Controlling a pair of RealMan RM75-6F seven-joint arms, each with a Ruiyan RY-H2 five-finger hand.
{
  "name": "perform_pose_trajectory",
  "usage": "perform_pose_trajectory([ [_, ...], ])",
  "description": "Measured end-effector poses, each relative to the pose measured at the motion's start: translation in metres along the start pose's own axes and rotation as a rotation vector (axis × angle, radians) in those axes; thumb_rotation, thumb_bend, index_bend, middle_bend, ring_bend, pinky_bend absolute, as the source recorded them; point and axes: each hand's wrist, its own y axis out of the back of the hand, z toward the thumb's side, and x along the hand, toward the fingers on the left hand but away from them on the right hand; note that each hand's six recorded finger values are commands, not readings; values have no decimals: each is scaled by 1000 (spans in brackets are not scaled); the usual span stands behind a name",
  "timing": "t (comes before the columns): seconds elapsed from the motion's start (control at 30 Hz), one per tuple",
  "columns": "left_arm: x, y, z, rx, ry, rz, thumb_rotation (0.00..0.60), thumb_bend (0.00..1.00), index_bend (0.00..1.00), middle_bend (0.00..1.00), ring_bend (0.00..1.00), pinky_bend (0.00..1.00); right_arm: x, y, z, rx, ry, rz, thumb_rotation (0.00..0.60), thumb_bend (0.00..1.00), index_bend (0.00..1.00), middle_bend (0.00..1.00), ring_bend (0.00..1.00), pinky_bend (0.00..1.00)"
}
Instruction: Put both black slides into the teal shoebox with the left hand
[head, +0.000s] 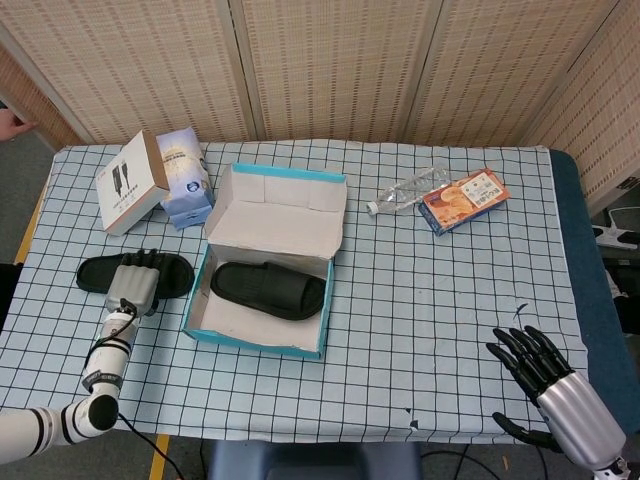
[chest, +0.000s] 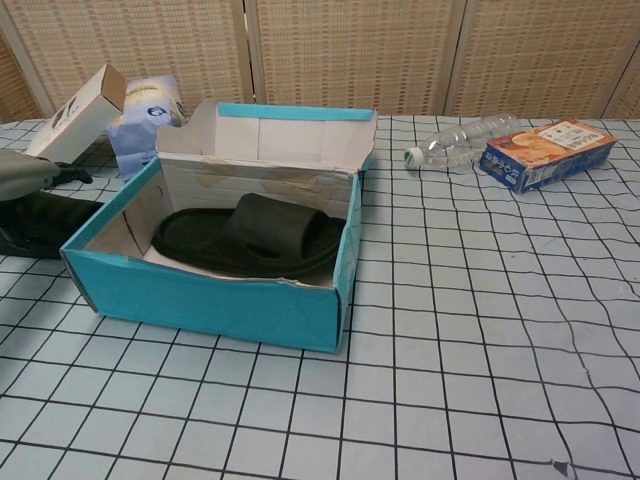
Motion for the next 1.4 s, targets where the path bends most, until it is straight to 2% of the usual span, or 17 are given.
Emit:
perform_pose_trajectory([
  [0.2,11,-9,4,33,25,-48,600,348,0,0,0,105,0,1,-4,7,-18,-8,528,153,0,0,0,0],
  [0.27,13,-12,3,44,38,-65,600,352,13,16,11,137,0,0,-5,6,-21,-3,528,153,0,0,0,0],
  [0.3,14,-14,2,45,45,-72,600,353,42,50,45,165,0,0,-6,6,-22,-1,528,153,0,0,0,0],
  [0.37,16,-15,-1,51,62,-80,600,359,154,188,176,245,-1,-1,-6,5,-23,2,528,153,0,0,0,0],
  [0.47,17,-14,-3,61,72,-61,600,392,359,449,427,424,-1,-3,-7,4,-24,7,528,152,0,0,0,0],
  [0.57,18,-10,-7,76,88,-14,600,417,455,581,543,529,-1,-4,-7,3,-26,12,528,152,0,0,0,0],
  [0.77,15,-7,-20,70,128,36,600,420,484,611,561,542,2,-3,-9,2,-33,11,528,153,0,0,0,0],
  [0.9,4,6,-27,51,132,84,600,419,482,612,561,542,2,-6,-10,-2,-37,18,527,153,0,0,0,0],
  [1.2,-27,54,-48,-4,130,208,600,420,495,630,583,553,-3,-16,-10,-14,-34,48,528,153,0,0,0,0],
  [1.4,-49,82,-36,-38,65,257,600,418,491,629,582,553,-6,-26,-9,-24,-32,71,527,153,0,0,0,0],
])
